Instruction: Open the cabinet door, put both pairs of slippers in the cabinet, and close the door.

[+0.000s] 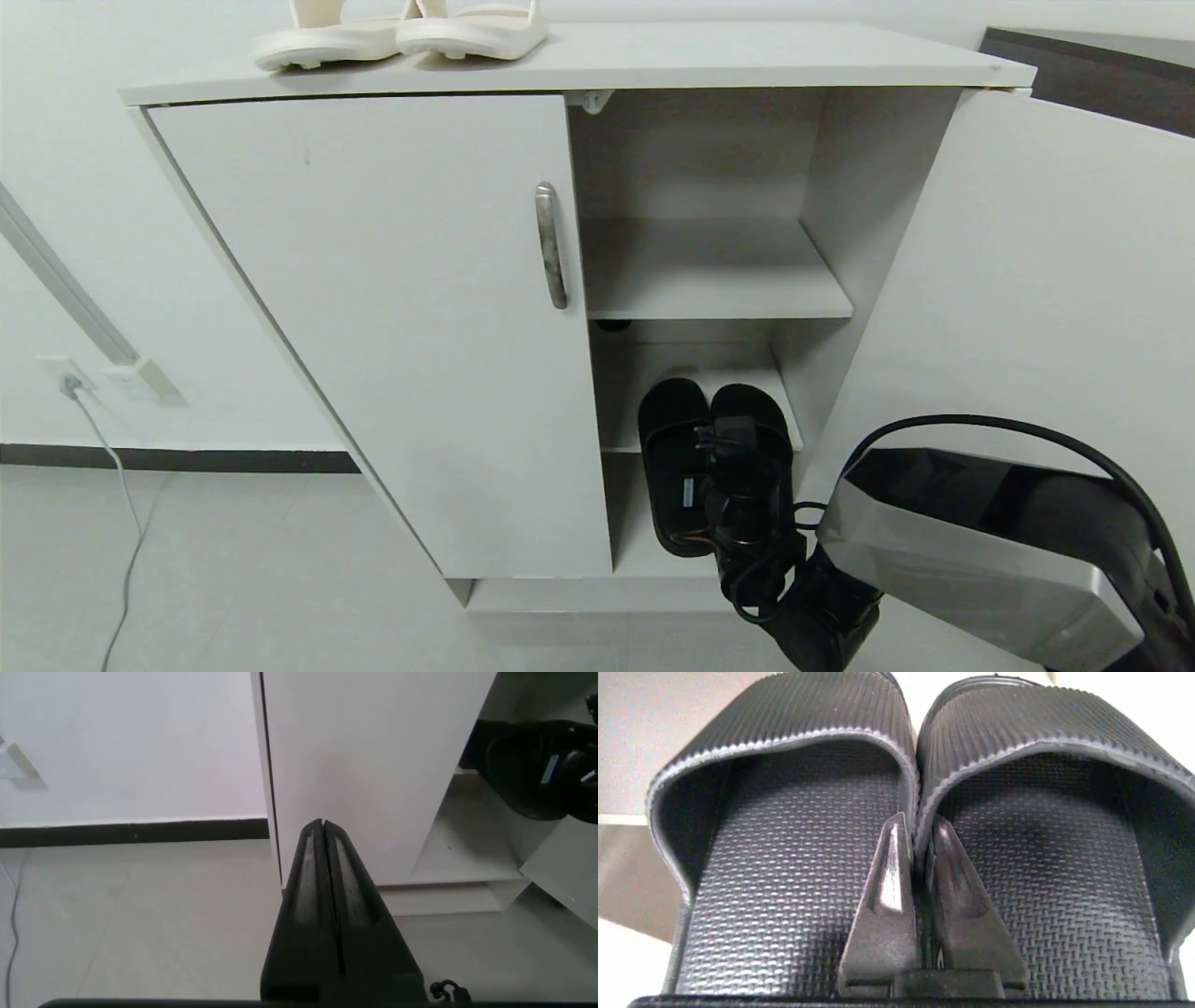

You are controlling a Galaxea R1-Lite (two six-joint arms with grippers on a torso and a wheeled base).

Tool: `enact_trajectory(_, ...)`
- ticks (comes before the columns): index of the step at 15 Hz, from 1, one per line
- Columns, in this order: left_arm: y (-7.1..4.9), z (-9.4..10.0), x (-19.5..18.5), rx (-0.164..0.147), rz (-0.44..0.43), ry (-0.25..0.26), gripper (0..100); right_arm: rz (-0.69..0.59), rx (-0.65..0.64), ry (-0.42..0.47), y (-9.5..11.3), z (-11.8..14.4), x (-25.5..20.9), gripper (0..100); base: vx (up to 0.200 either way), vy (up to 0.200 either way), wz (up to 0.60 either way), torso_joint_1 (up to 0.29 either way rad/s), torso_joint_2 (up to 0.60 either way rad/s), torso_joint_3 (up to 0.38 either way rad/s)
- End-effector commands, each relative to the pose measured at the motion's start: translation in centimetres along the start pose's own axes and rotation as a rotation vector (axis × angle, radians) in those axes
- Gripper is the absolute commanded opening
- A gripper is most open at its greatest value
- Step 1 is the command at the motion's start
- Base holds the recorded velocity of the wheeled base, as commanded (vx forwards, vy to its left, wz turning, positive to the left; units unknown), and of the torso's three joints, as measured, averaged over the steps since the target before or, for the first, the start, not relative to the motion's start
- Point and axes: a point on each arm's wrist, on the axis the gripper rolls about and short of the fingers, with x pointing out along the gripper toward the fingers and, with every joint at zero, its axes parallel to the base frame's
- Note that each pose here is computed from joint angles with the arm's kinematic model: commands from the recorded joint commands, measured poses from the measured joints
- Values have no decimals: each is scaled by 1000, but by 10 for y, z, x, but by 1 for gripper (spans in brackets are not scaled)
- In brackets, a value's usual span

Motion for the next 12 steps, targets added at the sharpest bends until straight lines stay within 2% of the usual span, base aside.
enact_trajectory(1, 0, 0, 0, 0, 1, 2, 0, -5, -3, 3, -2, -1, 3, 0, 0, 0, 0, 0, 0, 0)
enact_trajectory(12, 0, 0, 0, -6, 4, 1, 0, -72, -1, -1, -2, 9, 76, 0, 0, 0, 0, 0, 0, 0)
